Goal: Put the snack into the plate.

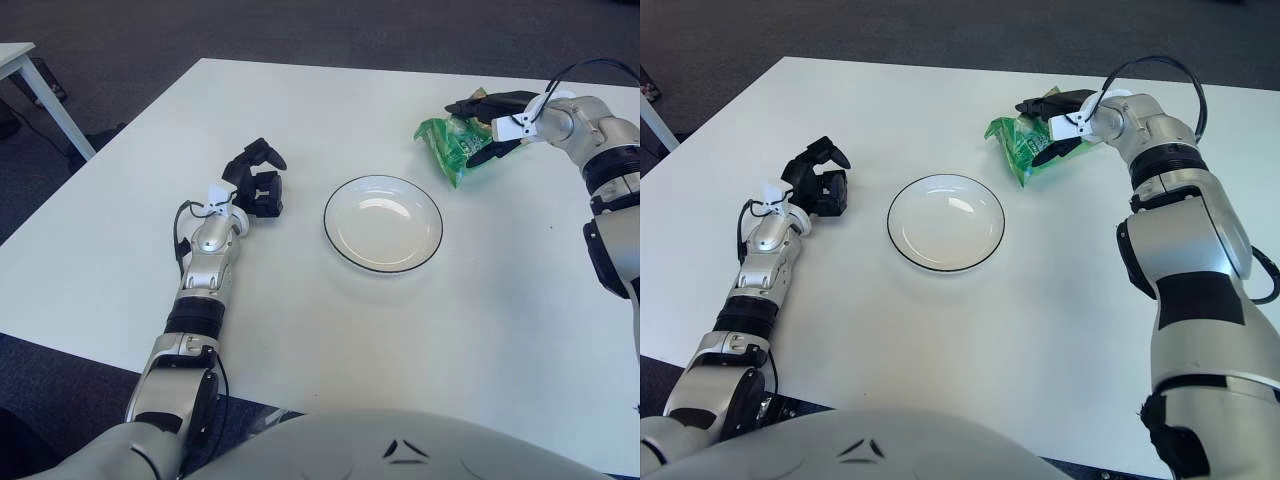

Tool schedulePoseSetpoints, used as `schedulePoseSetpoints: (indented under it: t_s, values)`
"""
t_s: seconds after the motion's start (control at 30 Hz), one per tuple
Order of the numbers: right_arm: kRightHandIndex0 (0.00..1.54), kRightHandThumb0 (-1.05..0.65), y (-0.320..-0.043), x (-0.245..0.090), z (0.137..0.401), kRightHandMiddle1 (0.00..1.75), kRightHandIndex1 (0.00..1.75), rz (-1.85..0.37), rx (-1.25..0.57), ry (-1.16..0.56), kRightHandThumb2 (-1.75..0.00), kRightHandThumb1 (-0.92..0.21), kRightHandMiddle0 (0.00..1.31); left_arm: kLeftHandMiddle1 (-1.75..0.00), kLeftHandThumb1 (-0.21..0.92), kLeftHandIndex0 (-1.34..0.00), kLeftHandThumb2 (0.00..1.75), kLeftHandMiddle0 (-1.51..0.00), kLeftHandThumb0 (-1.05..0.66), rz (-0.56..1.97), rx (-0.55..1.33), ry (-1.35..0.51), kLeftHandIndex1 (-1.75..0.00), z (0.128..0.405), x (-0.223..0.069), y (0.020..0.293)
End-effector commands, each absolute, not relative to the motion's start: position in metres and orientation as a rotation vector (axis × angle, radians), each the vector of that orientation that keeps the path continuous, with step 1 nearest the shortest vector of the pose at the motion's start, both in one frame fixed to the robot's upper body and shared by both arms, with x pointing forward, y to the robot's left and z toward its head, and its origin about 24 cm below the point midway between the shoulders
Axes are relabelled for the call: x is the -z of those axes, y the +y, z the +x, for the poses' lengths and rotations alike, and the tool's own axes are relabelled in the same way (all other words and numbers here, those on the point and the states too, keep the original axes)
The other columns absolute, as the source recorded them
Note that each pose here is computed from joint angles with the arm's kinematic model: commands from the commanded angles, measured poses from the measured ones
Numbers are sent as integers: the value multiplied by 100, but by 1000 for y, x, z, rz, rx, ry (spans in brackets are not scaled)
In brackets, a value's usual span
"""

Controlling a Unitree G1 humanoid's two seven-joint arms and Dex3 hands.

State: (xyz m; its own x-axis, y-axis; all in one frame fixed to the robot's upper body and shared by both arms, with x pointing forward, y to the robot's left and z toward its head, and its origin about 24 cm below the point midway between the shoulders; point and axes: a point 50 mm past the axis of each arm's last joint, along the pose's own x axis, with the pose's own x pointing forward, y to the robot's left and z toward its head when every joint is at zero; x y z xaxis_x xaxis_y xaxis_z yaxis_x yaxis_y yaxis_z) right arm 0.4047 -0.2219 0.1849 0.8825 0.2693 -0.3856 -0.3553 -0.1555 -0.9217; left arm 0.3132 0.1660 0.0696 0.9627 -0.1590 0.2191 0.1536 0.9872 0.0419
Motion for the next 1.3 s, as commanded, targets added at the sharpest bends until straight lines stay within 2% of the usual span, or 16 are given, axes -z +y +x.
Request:
schedulePoseSetpoints:
  t_s: [0.0,0.67,0.97,1.1,1.27]
  values:
    - [0,-105,-229,-185,407,1,0,-1646,-486,147,-18,-92,1,-175,28,-64,136,-123,-49,-93,130,15,-175,270,2,156]
    - [0,-105,-245,-168,404,0,0,-1606,-421,255,-31,-92,0,-175,28,-64,136,-122,-49,-93,119,19,-175,270,2,160]
    - [0,-105,-246,-136,397,4,0,-1678,-485,323,-34,-92,5,-175,28,-64,135,-124,-49,-89,122,17,-175,271,3,159]
    - [0,-105,-246,-129,395,20,0,-1720,-509,329,-35,-92,1,-175,29,-63,135,-125,-49,-92,121,14,-175,271,3,157]
    - [0,-104,-247,-121,392,31,0,-1742,-511,325,-35,-92,0,-175,29,-63,135,-124,-49,-89,118,8,-175,272,4,154]
